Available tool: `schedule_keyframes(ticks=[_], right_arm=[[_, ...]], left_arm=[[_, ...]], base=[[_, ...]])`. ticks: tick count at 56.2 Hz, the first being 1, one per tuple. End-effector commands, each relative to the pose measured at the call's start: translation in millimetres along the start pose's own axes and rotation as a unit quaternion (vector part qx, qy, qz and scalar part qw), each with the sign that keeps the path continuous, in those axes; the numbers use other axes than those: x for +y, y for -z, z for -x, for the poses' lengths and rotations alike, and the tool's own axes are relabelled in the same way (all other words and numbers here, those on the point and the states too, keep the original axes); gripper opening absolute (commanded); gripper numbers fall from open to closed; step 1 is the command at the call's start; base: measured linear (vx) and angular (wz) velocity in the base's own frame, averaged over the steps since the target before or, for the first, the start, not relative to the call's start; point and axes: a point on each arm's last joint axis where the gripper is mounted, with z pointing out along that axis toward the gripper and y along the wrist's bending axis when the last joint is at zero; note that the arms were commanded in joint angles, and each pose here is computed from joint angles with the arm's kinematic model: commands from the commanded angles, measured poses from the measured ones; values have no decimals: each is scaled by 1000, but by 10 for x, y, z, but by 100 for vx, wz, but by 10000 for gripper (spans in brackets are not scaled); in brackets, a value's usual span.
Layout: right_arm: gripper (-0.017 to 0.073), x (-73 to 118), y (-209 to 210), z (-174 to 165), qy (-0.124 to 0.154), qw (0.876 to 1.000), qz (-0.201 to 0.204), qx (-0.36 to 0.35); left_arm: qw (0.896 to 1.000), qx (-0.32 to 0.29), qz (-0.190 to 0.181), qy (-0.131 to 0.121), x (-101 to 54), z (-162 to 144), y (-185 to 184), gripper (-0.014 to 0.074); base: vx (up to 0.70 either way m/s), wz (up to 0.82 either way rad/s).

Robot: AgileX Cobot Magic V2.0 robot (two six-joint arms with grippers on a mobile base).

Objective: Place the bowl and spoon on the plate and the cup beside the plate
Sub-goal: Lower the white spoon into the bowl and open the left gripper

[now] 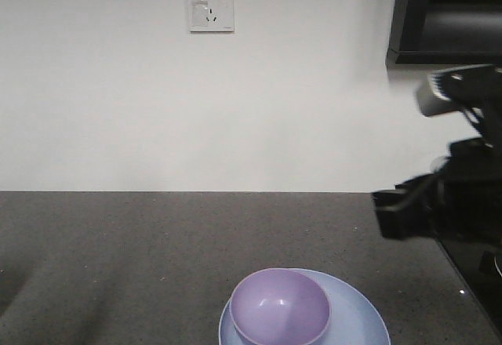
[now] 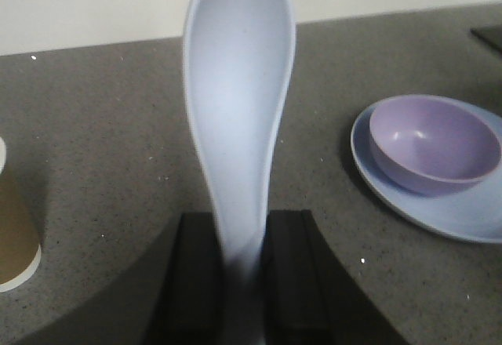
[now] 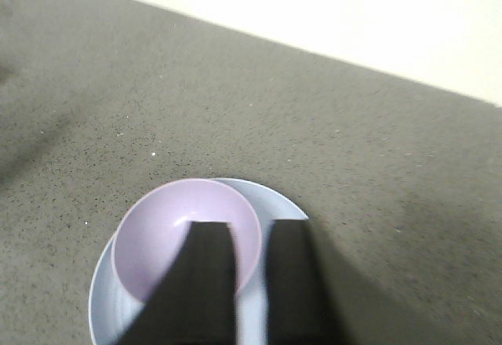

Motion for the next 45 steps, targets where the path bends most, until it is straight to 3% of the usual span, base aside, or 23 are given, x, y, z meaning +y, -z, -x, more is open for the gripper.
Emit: schedule_keyframes(ticks=[1, 11, 21, 30, 45], right_arm=[[-15, 11, 373, -174, 15, 995, -20, -93], [-11, 63, 972, -773, 18, 981, -37, -188], [-10, 80, 1524, -1198, 21, 957, -68, -280], [-10, 7, 1644, -1397, -8, 963, -111, -244], [-8, -22, 1561, -1423, -7, 972, -123, -198]], left_arm=[[1000, -3, -22, -18, -10, 341, -50, 0], [991, 71, -111, -4, -34, 739, -480, 0], [970, 131, -202, -17, -304, 912, -1121, 0], [945, 197, -258, -34, -697, 807, -1700, 0], [911, 286, -294, -41, -1160, 423, -2297, 0]], base=[[0, 0], [0, 0], [0, 0], [0, 0], [0, 0]])
